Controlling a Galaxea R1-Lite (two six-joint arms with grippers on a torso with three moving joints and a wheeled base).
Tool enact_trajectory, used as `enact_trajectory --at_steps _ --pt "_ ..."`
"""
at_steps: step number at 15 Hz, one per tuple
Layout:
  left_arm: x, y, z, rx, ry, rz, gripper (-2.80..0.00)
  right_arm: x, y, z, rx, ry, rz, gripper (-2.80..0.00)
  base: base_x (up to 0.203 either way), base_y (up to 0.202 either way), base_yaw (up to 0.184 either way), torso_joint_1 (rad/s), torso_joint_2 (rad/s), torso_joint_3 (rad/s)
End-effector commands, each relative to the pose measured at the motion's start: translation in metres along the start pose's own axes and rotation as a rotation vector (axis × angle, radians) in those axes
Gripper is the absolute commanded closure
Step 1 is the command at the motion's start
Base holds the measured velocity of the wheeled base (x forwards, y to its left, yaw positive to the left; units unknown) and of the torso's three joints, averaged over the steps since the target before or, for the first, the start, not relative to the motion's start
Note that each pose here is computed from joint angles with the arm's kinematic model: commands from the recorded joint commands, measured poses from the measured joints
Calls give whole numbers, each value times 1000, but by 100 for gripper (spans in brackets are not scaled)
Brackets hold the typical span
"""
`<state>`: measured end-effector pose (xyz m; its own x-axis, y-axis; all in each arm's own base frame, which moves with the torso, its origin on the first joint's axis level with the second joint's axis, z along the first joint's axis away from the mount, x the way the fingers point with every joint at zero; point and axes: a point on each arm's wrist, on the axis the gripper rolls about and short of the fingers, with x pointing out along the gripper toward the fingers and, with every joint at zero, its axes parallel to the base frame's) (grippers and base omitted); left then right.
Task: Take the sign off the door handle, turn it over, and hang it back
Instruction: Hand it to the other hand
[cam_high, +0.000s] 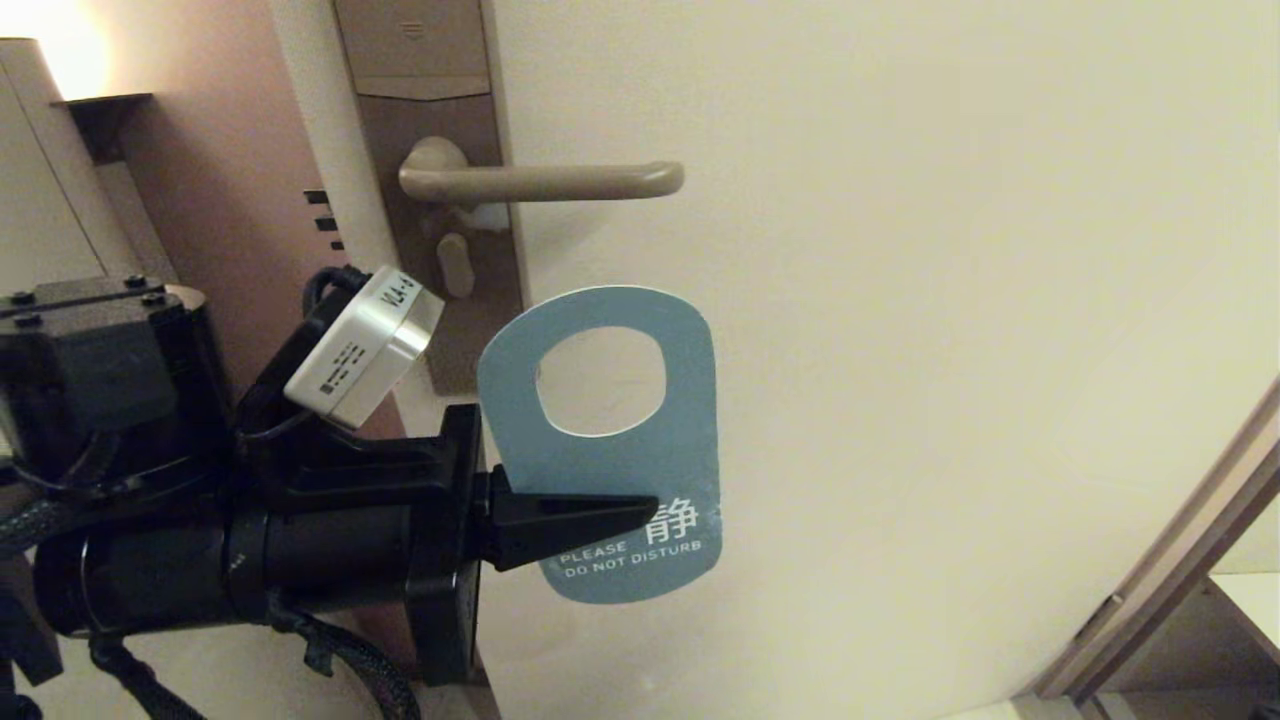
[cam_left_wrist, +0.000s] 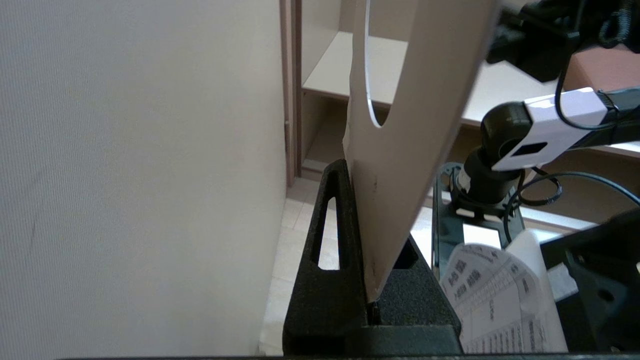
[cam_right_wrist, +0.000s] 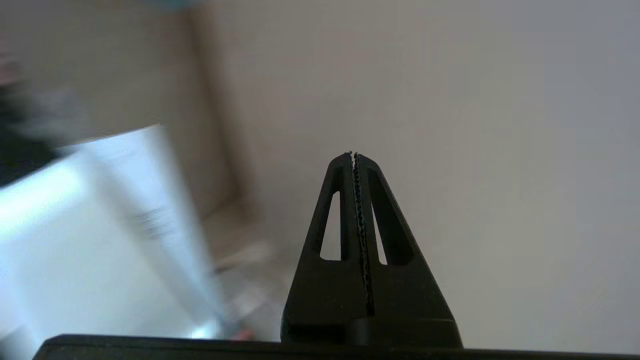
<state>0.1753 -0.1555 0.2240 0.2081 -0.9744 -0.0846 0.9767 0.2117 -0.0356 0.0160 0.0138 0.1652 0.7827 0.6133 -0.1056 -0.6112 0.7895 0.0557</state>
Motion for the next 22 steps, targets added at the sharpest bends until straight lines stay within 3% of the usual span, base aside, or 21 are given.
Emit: enact_trajectory --at_steps 1,4,7,10,11,16,22 --pt "8 6 2 1 0 -6 0 14 -8 -4 72 83 119 0 0 0 0 0 0 0" --pt "25 7 9 13 -11 -46 0 24 -14 -10 126 150 184 0 0 0 0 0 0 0" --pt "35 1 6 9 1 -87 0 34 -20 -9 98 177 235 0 0 0 0 0 0 0" --pt "41 1 6 9 3 -100 0 51 -27 0 55 149 293 0 0 0 0 0 0 0" --pt "43 2 8 12 -3 -101 0 56 -29 3 44 141 314 -280 0 0 0 0 0 0" --pt "52 3 11 18 -9 -118 0 79 -24 19 22 164 472 -280 0 0 0 0 0 0" --pt "65 1 17 18 -23 -147 0 110 -30 32 -9 135 507 -280 0 0 0 0 0 0"
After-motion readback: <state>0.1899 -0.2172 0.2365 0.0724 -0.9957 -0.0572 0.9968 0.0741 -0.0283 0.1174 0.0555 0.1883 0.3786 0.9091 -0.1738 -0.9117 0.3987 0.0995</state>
